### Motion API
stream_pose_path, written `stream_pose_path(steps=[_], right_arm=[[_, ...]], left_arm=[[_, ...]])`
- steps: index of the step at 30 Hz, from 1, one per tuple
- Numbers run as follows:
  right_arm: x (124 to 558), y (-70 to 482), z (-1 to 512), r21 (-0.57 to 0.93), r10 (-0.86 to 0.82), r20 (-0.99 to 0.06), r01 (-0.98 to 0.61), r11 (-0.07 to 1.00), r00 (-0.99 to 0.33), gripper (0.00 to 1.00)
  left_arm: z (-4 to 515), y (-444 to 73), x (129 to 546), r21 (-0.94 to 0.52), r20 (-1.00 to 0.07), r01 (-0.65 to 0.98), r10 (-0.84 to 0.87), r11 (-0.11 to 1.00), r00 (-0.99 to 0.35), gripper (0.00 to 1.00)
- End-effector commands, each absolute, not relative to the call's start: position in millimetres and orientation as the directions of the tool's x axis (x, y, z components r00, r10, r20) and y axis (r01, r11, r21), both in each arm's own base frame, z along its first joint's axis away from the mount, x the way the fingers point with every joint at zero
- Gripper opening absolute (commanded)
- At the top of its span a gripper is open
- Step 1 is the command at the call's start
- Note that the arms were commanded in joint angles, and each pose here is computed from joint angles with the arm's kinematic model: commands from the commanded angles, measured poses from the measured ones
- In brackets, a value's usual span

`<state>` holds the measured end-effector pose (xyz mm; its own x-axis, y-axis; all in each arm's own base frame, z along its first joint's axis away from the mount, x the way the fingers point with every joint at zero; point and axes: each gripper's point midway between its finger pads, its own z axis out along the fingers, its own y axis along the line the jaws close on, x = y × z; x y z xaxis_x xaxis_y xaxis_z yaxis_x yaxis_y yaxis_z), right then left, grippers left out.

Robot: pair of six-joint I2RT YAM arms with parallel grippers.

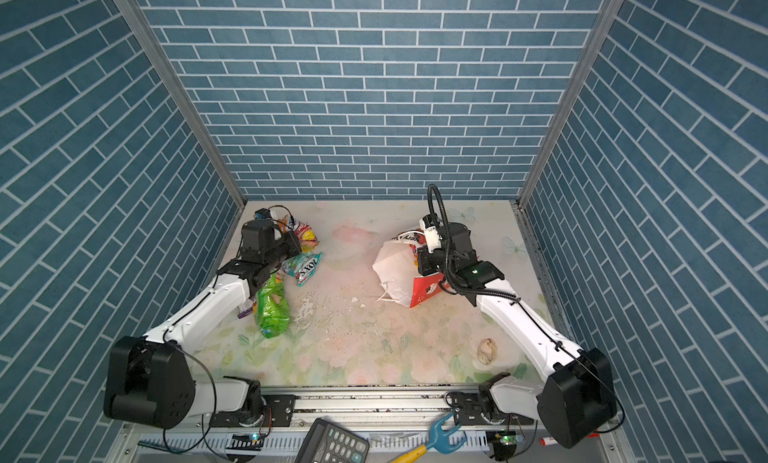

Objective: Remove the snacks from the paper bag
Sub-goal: 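Carry the orange packet to the snack pile and open the left gripper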

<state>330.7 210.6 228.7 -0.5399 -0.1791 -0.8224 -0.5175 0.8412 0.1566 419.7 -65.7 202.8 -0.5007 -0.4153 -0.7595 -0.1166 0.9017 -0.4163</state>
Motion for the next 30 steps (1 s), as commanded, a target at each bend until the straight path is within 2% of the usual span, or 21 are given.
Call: stream_pose_path(steps=[1, 16, 20, 25, 30], right_arm=[[326.9, 215.7, 253.1, 0.199, -0.13, -0.848, -0.535, 0.821, -0.514, 0.0], [321.3, 211.3, 246.3, 0.223, -0.094, -0.849, -0.514, 0.828, -0.52, 0.0], [320.6, 212.5, 243.5, 0.232, -0.092, -0.844, -0.515, 0.825, -0.528, 0.0], [318.5, 211.5, 245.7, 0.232, -0.089, -0.847, -0.517, 0.824, -0.523, 0.0], [318.3, 209.7, 242.0, 0.229, -0.091, -0.845, -0.51, 0.829, -0.526, 0.0]], left_arm=[[224.3, -53.2, 440.7, -0.408, -0.807, -0.116, -0.417, 0.905, -0.417, 0.0], [177.6, -59.8, 486.6, -0.391, -0.757, -0.14, -0.405, 0.91, -0.513, 0.0], [170.9, -61.8, 490.3, -0.391, -0.748, -0.14, -0.402, 0.91, -0.528, 0.12], [169.7, -60.3, 488.3, -0.385, -0.754, -0.139, -0.398, 0.912, -0.523, 0.36], [173.0, -62.3, 485.8, -0.394, -0.758, -0.124, -0.398, 0.911, -0.517, 0.43]])
